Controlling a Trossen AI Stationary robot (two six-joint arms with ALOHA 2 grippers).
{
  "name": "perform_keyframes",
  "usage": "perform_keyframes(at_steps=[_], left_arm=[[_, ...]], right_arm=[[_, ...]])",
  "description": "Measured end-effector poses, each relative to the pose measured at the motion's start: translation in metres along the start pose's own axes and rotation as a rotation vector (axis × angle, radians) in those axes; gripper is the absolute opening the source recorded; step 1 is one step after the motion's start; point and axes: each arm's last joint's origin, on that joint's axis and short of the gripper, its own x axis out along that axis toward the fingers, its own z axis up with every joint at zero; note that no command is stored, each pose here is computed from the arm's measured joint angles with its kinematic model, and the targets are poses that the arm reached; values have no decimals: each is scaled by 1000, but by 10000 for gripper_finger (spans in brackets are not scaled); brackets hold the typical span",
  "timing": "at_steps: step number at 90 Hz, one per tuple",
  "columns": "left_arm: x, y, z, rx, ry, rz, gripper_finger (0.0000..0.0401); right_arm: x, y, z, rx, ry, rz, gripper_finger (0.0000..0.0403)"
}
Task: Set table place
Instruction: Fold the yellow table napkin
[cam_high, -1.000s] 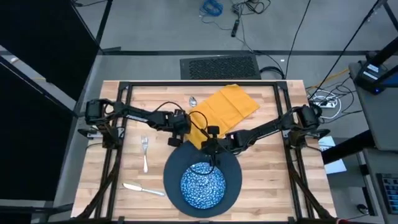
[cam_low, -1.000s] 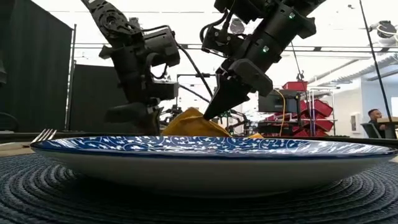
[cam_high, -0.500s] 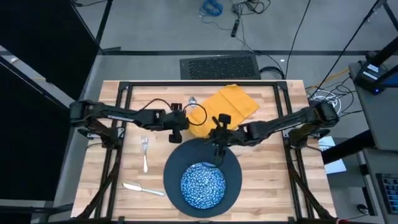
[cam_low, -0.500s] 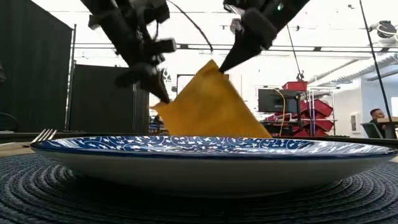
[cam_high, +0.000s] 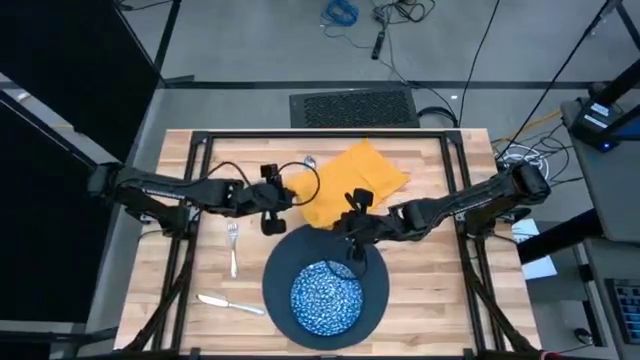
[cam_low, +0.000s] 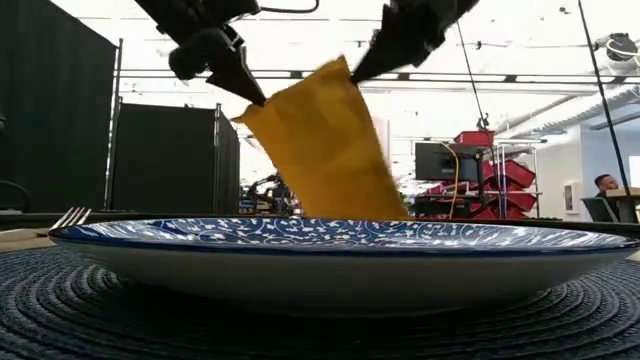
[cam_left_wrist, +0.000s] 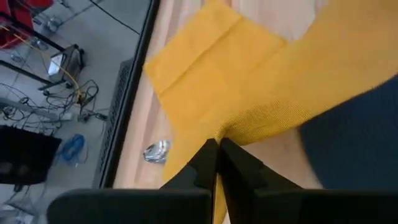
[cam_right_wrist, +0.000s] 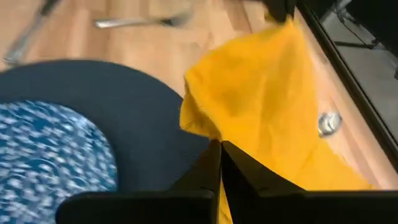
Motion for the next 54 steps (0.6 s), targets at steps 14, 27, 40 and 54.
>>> perform_keyframes(at_steps=[14, 27, 40, 54], left_arm=[[-6, -10, 3, 29, -15, 24, 0], [-8, -3, 13, 23, -81, 78, 0], [-8, 16, 26, -2, -144, 135, 0], [10, 34, 27, -28, -145, 127, 0]], right_arm=[[-21, 7, 15, -19, 18, -83, 0], [-31, -2, 14, -43, 116, -211, 0], [-29, -14, 5, -27, 222, -256, 0], [-27, -30, -2, -6, 313, -312, 0]])
